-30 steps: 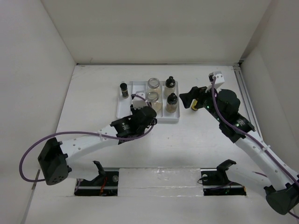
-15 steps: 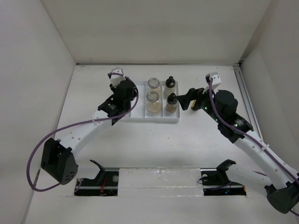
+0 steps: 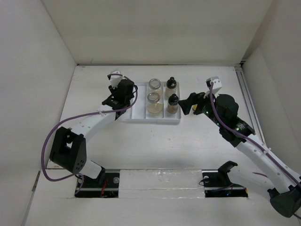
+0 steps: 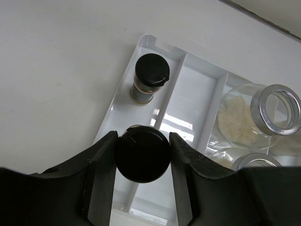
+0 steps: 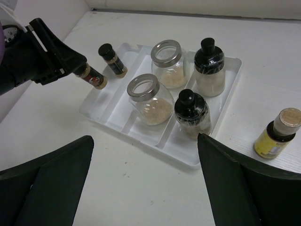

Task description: Organize the condiment bottles

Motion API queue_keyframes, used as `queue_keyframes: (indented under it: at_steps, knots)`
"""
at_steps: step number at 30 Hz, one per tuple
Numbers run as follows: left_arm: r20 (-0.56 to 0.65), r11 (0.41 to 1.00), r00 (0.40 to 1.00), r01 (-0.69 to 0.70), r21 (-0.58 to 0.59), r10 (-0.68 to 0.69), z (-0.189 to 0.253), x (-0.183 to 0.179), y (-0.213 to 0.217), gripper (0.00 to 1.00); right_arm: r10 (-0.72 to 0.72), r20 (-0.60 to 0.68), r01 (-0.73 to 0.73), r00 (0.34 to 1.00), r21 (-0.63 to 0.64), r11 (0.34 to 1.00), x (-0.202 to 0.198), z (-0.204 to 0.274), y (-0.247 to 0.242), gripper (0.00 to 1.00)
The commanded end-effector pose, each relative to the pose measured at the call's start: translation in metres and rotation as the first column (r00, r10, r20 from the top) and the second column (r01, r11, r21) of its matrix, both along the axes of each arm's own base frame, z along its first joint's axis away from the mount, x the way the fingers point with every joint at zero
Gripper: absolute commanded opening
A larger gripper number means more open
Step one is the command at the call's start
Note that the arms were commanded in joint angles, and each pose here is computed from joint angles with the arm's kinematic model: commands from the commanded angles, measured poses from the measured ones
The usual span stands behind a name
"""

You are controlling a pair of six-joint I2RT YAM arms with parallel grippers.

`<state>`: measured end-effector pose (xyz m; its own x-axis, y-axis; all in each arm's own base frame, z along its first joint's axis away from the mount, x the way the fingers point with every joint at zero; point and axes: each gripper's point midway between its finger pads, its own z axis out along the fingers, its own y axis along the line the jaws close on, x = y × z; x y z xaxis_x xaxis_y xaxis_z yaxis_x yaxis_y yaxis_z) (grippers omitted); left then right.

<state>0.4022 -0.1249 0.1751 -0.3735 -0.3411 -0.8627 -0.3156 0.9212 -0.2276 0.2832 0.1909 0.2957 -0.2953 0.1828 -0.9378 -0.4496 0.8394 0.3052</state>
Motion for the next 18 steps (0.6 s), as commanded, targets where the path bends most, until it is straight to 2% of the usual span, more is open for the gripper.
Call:
queue_keyframes:
  at_steps: [1,13,17,18]
  knots:
    - [0.041,0.999,0.998,-0.037,-0.021,0.038,0.004,0.008,0.007,0.29,-0.005,0.036,0.004,0.999,0.032,0.999,-0.003,0.013,0.0,0.97]
    - [-0.045,0.999,0.998,-0.047,0.013,0.048,-0.047,0.004,0.009,0.29,-0.015,0.024,0.014,1.0,0.034,0.999,-0.002,0.008,-0.001,0.97]
    - [-0.052,0.999,0.998,-0.047,0.017,0.048,-0.053,0.003,0.009,0.33,-0.015,0.024,0.014,1.0,0.034,0.999,-0.002,0.008,-0.001,0.97]
    - [-0.052,0.999,0.998,-0.047,0.017,0.048,-0.053,0.003,0.009,0.38,-0.015,0.024,0.014,1.0,0.034,0.999,-0.002,0.008,-0.001,0.97]
